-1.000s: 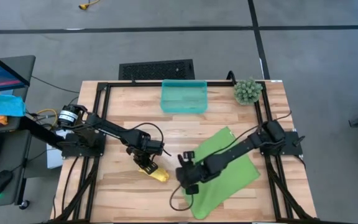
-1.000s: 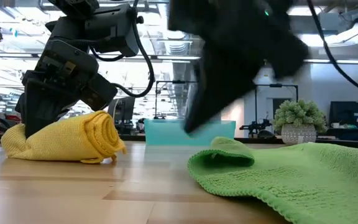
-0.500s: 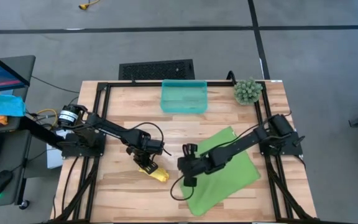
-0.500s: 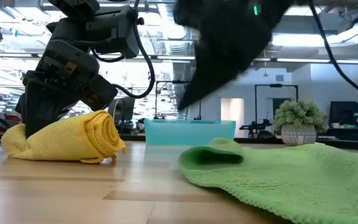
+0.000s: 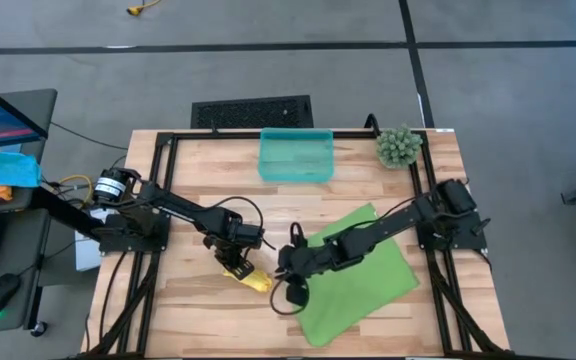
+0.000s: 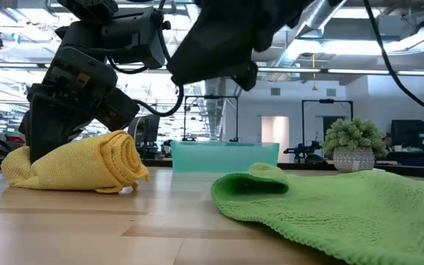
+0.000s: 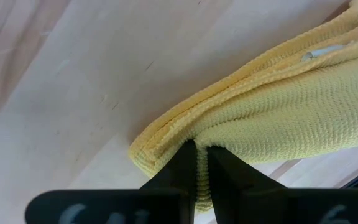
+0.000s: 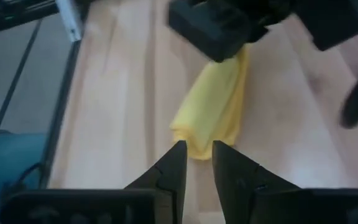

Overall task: Roll microfiber towels into tight, uniform cylinder then place into a basket
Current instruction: Put the yellow microfiber towel into the blue bin

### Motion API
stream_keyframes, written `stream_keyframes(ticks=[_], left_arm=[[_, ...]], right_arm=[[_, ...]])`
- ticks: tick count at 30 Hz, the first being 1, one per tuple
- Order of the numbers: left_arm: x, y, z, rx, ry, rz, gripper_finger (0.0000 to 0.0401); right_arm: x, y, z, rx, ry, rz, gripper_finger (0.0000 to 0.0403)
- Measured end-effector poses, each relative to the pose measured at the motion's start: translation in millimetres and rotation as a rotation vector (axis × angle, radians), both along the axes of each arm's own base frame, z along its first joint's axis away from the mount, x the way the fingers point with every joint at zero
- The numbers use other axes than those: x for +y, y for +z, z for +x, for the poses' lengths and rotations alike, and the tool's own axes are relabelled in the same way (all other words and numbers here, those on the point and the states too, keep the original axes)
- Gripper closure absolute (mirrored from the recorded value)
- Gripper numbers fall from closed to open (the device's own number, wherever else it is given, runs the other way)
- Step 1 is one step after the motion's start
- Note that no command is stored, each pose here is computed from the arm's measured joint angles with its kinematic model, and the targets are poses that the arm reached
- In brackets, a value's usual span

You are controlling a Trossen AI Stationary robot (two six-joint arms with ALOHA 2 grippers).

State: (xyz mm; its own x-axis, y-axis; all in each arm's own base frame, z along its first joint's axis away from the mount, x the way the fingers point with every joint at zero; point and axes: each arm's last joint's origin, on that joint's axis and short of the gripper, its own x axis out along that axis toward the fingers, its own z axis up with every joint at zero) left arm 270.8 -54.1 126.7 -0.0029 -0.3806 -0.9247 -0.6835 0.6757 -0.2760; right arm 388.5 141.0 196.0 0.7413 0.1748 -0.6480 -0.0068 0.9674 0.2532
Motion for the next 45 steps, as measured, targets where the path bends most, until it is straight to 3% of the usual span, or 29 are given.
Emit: stream_keyframes(ticks=[4, 12, 16, 23, 30, 37, 45], left_arm=[[0, 0, 0, -0.007, -0.018, -0.001, 0.0385], [0, 0, 0, -0.016, -0.039, -0.002, 0.0385], [0, 0, 0, -0.017, -0.042, -0.001, 0.0385], [0, 0, 0, -0.018, -0.042, -0.002, 0.0385], [0, 0, 0, -0.018, -0.043, -0.002, 0.0385], [0, 0, 0, -0.019, -0.047, -0.002, 0.0385], [0, 0, 0, -0.02, -0.047, -0.003, 0.0385]], right_arm=[[-8, -4, 7, -0.01, -0.008, 0.034, 0.0275], [-15, -21, 16, 0.024, -0.078, 0.147, 0.0174], [-13, -32, 20, 0.038, -0.101, 0.181, 0.0144], [-12, -40, 32, -0.04, -0.143, 0.259, 0.0138], [-18, -63, 37, 0.013, -0.21, 0.289, 0.0137], [-14, -77, 44, -0.007, -0.167, 0.369, 0.0137], [-15, -80, 44, 0.004, -0.162, 0.382, 0.0137]])
